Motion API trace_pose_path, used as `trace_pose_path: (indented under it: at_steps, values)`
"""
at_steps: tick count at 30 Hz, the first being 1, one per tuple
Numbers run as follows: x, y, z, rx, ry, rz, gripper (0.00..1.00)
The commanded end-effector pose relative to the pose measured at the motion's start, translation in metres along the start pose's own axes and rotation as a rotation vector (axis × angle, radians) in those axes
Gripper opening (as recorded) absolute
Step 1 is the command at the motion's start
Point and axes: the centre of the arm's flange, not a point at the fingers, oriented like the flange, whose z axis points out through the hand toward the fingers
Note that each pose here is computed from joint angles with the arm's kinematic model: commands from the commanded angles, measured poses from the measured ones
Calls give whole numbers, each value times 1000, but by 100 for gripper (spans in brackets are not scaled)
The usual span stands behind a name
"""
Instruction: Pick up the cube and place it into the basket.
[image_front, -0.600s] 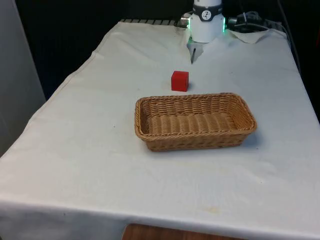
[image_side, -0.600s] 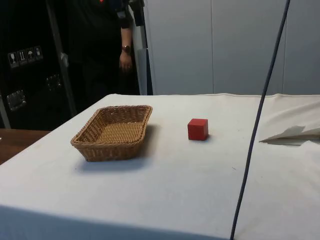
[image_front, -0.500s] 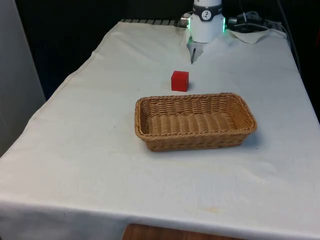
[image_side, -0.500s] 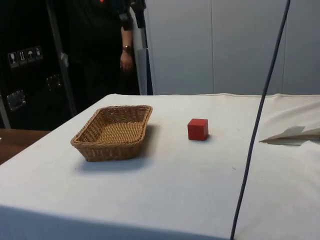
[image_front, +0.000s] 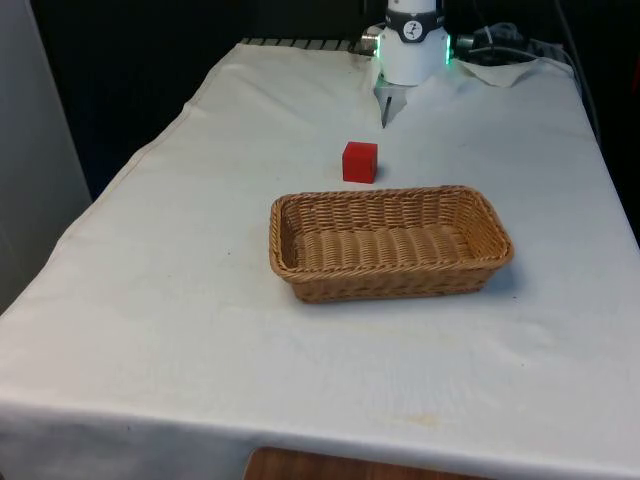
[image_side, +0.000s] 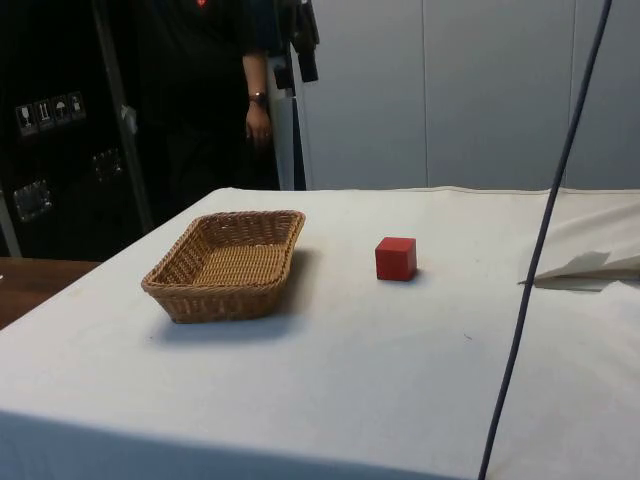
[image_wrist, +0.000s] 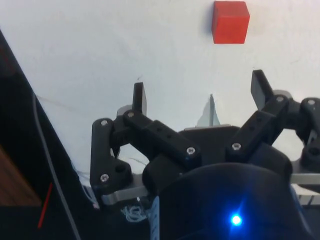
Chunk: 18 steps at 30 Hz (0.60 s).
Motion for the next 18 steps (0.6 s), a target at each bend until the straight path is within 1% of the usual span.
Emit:
trace_pose_path:
  at_steps: [1,2,4,9,10,11,17,18]
  values:
    - [-2,1,2,1,3,0,100]
    - [-6,3,5,-2,18,-1,100]
    - [-13,5,13,1,22,-1,100]
    - [-24,9,26,6,30,-2,100]
    - [-23,7,27,12,17,0,100]
    - [-29,10,30,9,32,0,100]
    - [-43,14,47,16,44,-2,100]
    - [-40,12,46,22,29,-1,100]
